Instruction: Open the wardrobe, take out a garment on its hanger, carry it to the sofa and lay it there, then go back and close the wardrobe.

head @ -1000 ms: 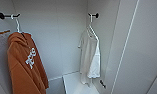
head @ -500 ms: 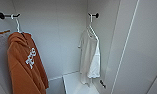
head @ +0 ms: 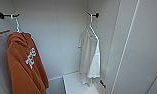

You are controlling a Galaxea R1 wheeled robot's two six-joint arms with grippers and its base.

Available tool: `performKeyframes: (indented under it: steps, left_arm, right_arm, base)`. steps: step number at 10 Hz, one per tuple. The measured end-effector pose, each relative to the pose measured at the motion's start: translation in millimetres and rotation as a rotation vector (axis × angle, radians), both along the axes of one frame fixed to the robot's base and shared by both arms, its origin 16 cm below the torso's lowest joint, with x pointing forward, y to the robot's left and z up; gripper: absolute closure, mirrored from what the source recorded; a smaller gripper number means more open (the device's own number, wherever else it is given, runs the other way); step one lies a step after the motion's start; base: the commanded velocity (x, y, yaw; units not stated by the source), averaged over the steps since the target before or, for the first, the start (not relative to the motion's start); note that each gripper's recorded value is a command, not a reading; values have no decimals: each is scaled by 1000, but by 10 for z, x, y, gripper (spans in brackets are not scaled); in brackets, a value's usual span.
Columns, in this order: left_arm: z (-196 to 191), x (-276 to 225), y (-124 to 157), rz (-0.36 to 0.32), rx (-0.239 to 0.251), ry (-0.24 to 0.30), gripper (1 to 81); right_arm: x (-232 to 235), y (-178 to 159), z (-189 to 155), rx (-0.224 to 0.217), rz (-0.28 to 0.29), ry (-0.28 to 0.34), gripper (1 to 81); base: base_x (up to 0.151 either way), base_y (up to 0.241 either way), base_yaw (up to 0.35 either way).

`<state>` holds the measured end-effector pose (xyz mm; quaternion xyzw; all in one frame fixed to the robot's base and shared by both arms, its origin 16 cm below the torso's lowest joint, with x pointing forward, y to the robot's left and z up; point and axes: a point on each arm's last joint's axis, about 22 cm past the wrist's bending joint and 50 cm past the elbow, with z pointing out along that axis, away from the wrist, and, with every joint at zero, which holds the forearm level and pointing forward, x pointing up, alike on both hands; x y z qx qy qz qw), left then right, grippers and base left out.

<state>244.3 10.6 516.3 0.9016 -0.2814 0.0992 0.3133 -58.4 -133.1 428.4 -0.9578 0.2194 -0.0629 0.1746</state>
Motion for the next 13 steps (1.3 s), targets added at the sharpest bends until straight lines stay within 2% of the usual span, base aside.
performKeyframes:
  steps: [2,4,7,10,13]
  left_arm:
    - [232,101,-200,-23,-53,0,10]
    - [601,363,-503,-54,-130,-34,10]
    - [1003,798,-682,-80,-180,-87,10]
    - [1480,1035,-857,-113,-242,-101,10]
    - [2031,1491,-1111,-120,-301,-145,10]
  right_arm:
    - [-1,-2,0,0,0,0,10]
    - [-8,-18,-4,-4,0,2,10]
    - [24,-33,-4,-6,1,-1,10]
    - [33,-44,-6,-8,0,-1,10]
    - [23,-74,-13,-14,1,3,10]
  base:
    - [0,0,0]
    - [0,0,0]
    - [0,0,0]
    - [0,0,0]
    - [0,0,0]
